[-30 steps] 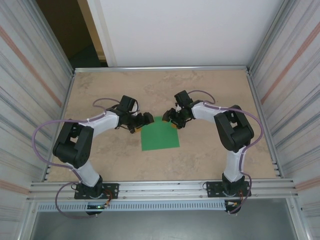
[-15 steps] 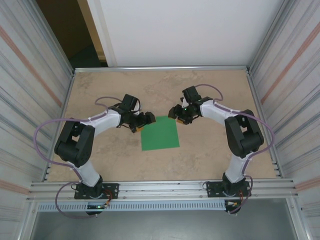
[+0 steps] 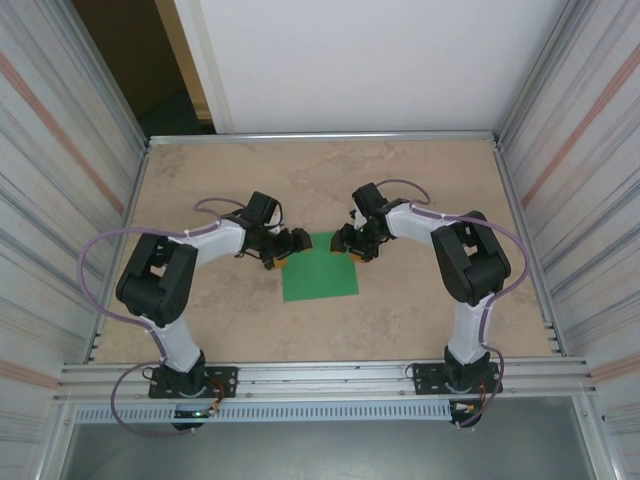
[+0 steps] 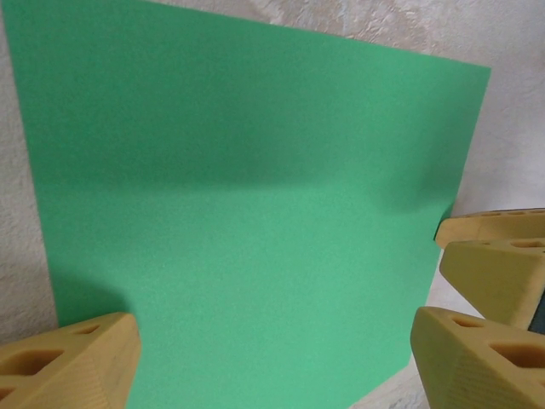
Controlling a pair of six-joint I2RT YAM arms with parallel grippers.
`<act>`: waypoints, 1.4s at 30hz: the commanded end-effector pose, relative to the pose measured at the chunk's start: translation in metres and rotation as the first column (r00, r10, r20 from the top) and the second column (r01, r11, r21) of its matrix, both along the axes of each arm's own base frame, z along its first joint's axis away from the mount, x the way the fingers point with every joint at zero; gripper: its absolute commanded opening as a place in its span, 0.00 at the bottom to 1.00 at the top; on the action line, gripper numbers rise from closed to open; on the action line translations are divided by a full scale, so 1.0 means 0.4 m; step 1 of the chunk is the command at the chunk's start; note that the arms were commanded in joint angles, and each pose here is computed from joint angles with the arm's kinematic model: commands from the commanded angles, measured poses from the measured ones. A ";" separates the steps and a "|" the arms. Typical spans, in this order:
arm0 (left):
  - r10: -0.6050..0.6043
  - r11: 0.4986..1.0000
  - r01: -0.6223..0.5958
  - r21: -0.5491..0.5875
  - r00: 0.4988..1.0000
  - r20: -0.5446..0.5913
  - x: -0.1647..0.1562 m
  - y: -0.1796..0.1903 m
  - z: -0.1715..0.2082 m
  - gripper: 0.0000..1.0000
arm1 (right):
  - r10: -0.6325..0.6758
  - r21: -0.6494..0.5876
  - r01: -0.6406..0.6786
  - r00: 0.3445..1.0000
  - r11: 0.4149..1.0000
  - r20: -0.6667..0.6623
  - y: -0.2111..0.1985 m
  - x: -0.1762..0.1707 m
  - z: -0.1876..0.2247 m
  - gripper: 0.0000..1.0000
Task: Fold a paper plane with a square sheet of paper (pick it up from the middle)
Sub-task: First fold in half a square sheet of paper at the center of the table.
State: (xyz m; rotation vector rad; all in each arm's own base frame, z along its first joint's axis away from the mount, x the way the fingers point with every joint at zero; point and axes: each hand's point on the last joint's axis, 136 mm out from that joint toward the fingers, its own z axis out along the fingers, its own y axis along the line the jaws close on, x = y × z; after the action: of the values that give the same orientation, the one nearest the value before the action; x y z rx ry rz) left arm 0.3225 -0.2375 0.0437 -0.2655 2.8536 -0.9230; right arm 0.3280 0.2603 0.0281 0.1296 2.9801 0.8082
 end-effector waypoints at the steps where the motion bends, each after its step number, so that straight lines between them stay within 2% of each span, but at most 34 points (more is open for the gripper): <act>1: -0.009 1.000 0.010 0.011 0.999 -0.037 -0.021 0.000 -0.029 0.84 | 0.019 -0.033 -0.020 0.999 0.999 -0.031 -0.009 -0.010 -0.033 0.56; 5: 0.012 0.999 -0.010 0.039 0.998 -0.067 -0.036 0.017 -0.059 0.87 | 0.014 -0.041 -0.017 0.998 0.999 -0.054 -0.012 -0.017 -0.061 0.57; 10: 0.038 0.999 -0.037 0.013 0.996 -0.081 -0.046 0.021 -0.078 0.90 | 0.006 -0.004 -0.006 0.997 1.000 -0.072 0.004 -0.018 -0.073 0.57; 20: 0.042 0.999 -0.043 -0.026 0.999 -0.014 -0.036 0.017 -0.043 0.97 | 0.014 0.055 -0.009 0.997 0.998 -0.074 0.052 -0.013 -0.062 0.54; 31: 0.015 1.000 -0.015 -0.007 1.000 -0.020 -0.043 0.014 -0.043 0.95 | 0.036 0.108 -0.026 0.996 0.994 -0.087 0.109 -0.016 -0.061 0.46; 42: -0.023 0.990 0.031 0.138 0.998 -0.063 -0.065 0.036 -0.082 0.84 | 0.029 0.157 -0.012 0.994 0.987 -0.107 0.137 -0.021 -0.067 0.41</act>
State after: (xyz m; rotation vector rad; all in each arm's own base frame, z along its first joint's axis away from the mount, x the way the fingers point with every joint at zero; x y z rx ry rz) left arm 0.3209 -0.2410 0.0406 -0.2351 2.8166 -0.9083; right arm 0.3340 0.3170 0.0269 0.0917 2.9306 1.1143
